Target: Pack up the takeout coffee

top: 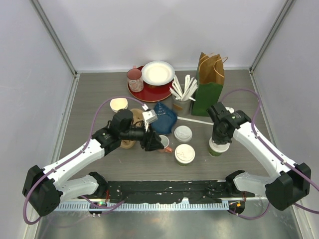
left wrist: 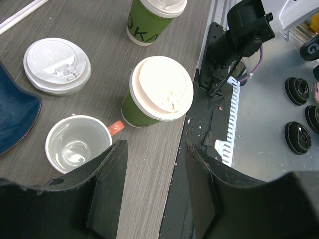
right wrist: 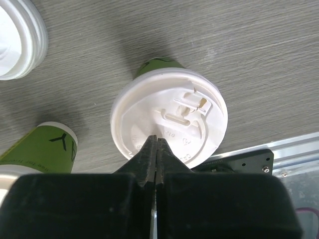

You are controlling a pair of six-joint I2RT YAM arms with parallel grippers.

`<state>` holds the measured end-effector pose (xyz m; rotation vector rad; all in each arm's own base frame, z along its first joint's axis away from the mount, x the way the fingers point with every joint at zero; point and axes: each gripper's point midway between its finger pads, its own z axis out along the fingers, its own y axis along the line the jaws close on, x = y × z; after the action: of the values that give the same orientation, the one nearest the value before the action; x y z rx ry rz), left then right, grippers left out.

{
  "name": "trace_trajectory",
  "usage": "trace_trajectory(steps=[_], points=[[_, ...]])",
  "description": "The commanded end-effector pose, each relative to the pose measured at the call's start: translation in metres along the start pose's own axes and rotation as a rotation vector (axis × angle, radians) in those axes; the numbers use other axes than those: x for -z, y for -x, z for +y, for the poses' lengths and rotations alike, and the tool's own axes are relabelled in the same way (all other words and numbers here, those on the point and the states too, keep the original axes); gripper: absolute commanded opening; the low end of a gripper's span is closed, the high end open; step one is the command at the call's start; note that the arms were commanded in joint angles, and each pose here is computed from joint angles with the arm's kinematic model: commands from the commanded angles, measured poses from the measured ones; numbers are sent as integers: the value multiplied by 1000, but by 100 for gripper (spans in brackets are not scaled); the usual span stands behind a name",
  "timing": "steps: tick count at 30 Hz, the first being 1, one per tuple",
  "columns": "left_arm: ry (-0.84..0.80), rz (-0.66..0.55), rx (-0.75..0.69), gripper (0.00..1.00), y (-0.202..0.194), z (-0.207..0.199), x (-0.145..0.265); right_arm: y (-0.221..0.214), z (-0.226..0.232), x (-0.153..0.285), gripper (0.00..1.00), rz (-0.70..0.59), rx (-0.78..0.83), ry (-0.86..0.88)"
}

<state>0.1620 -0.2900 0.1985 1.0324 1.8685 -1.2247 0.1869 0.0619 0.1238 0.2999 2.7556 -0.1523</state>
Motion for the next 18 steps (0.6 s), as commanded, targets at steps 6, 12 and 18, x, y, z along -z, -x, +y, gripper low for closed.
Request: trace_trajectory(steps=[6,12,18], points=[[-21,-43,-38,53,17,-6,4,46,12,52,2,-107,-21,67],[-19,-49,-42,53,17,-6,4,53,-18,51,57,-134,-37,-105],[-18,-50,-41,53,14,-7,7,62,-42,40,71,-144,-157,-85]])
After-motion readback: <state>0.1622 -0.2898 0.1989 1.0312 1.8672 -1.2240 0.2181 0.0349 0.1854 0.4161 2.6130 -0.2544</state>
